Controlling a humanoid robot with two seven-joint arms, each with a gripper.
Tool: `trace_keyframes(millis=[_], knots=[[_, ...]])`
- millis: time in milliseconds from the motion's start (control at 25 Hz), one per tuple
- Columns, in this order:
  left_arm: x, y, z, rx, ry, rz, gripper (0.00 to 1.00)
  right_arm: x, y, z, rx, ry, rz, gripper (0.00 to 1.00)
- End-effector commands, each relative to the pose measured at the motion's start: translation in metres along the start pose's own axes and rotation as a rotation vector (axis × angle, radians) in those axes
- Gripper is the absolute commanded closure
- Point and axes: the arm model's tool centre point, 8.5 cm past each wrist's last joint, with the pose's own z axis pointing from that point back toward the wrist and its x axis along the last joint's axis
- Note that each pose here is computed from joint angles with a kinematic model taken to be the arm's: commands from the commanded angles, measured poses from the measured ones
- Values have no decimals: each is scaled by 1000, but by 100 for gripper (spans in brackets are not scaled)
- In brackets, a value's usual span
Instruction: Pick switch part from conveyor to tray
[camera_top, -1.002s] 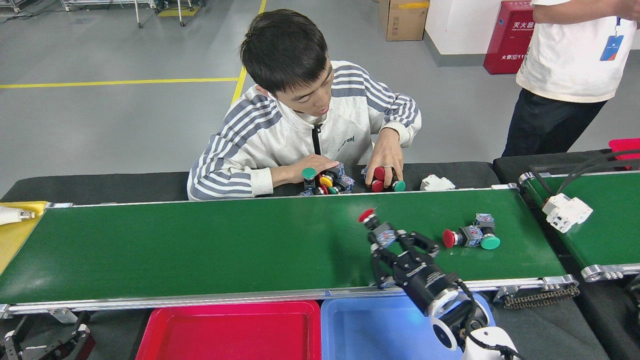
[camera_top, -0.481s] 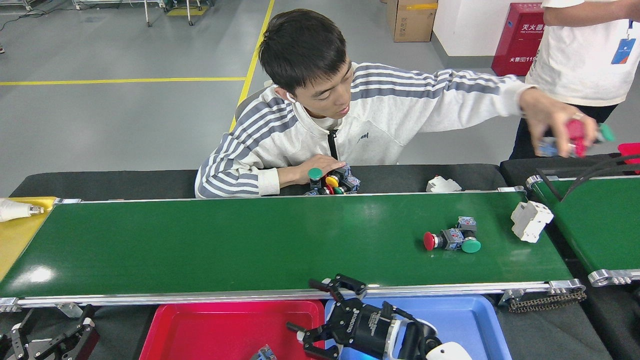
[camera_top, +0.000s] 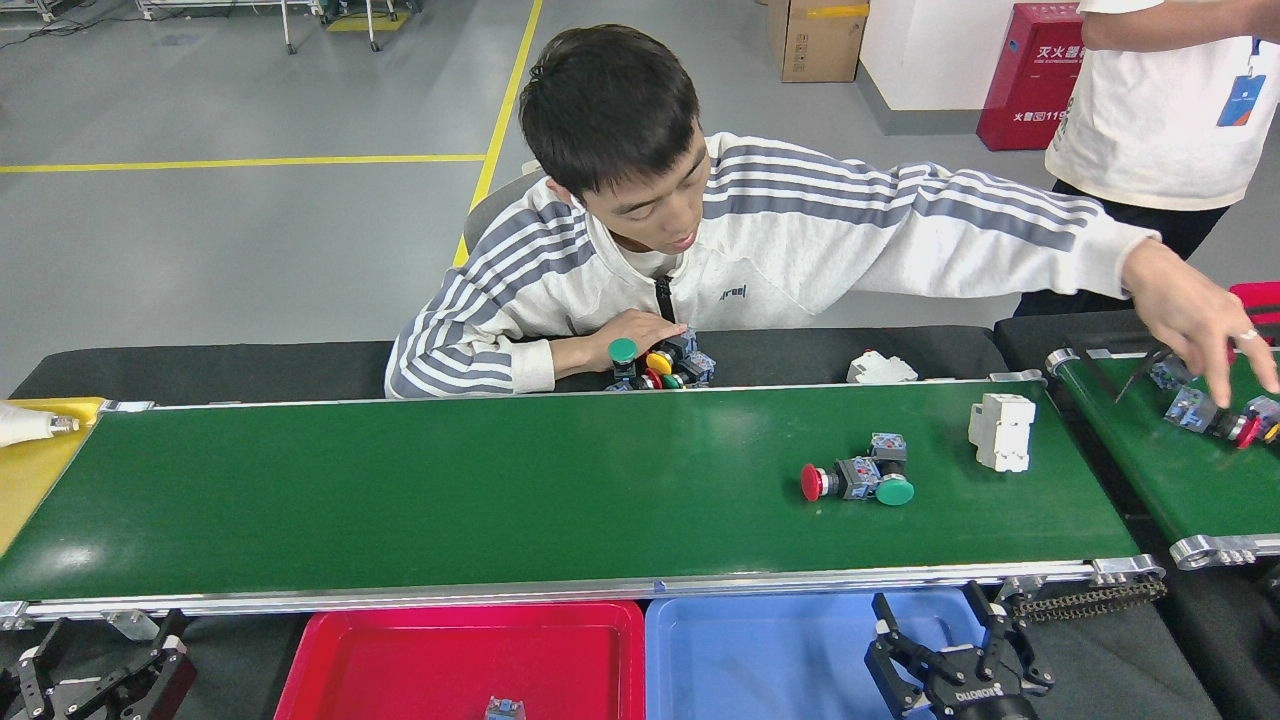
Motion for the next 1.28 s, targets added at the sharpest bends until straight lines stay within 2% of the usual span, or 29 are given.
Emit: trace_keyframes(millis=[0,200,361,561,681,841,1042,1242], knots=[[-5,7,-1,17,4,-14,0,2,-10,-8,-25,17,-7,0],[-6,7,-1,15,3,-18,0,18,-26,-41,-37,-28,-3,0],[-6,7,-1,14,3,-19,0,48,-25,-73,18,-72,7,0],[-6,8,-1,15,0,-21,0,79,-22,-116,58,-98,57,0],[-5,8,-1,15,-2,-21,0,85,-20,-126,79,-109,59,0],[-5,7,-2,13,-4,-20,0,112,-24,-138,94,-150,46,0],[-4,7,-2,13,-5,-19,0,140,-24,-151,124,-202,54,0],[-5,5,-2,8,-4,-17,0,152,-26,-170,150,-212,55,0]])
